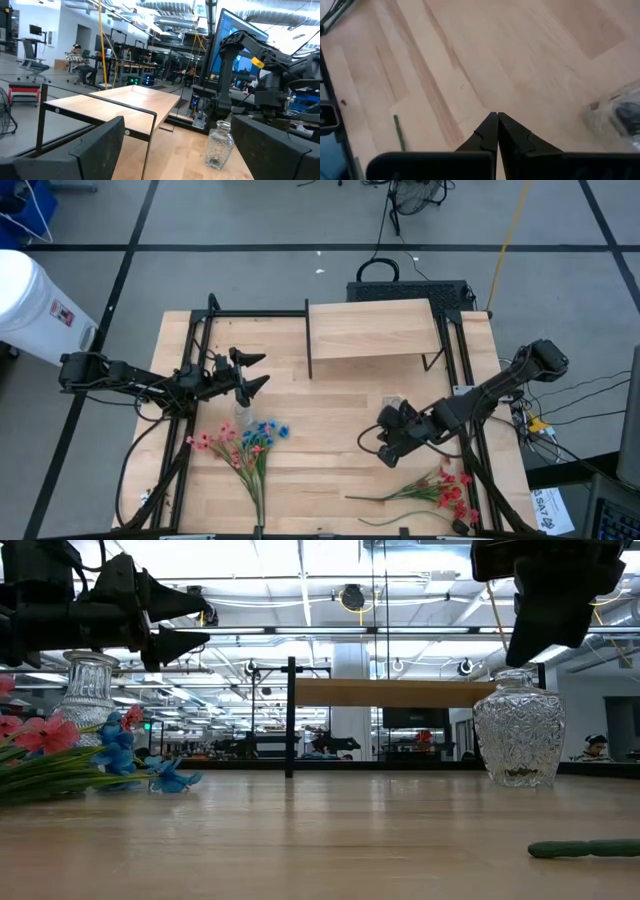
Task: Pick and place flowers into a vace then onto a shelf
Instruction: Put the red flowers into the right transparent vase
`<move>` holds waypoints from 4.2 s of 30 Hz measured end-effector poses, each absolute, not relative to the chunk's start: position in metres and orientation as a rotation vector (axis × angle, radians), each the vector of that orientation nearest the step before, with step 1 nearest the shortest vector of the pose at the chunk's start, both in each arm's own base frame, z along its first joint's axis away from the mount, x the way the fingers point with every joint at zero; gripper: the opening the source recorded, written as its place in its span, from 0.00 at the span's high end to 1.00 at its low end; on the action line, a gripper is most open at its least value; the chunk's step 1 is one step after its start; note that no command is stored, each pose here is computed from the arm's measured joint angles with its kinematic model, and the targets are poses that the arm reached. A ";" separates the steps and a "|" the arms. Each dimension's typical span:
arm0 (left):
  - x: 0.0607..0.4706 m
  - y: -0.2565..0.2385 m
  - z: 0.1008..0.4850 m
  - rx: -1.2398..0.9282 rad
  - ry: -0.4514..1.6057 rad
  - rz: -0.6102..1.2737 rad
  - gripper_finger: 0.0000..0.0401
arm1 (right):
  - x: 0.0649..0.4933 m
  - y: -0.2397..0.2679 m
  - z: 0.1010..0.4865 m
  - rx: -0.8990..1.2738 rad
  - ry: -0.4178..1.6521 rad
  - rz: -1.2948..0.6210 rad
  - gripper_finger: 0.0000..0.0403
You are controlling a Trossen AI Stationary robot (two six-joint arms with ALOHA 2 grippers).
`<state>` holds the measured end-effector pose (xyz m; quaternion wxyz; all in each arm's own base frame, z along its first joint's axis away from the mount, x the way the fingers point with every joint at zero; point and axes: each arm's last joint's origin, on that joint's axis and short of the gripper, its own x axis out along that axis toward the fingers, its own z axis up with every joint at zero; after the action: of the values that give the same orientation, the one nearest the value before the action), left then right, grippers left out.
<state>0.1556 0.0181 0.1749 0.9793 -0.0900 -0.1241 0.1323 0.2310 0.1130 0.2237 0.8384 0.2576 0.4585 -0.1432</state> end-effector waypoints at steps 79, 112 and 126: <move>0.157 0.019 0.167 -0.168 -0.168 0.310 0.09 | 0.217 0.227 0.110 0.151 1.193 0.056 0.94; 0.156 0.026 0.164 -0.159 -0.142 0.378 0.09 | 0.222 0.178 0.216 0.082 1.084 -0.093 1.00; 0.156 0.026 0.163 -0.159 -0.135 0.379 0.09 | 0.219 0.148 0.293 -0.037 1.301 -0.265 1.00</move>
<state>0.1561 0.0261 0.1635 0.9767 -0.0787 -0.0670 0.1879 0.2194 0.1476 0.2926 0.7876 -0.0172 0.6035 -0.1229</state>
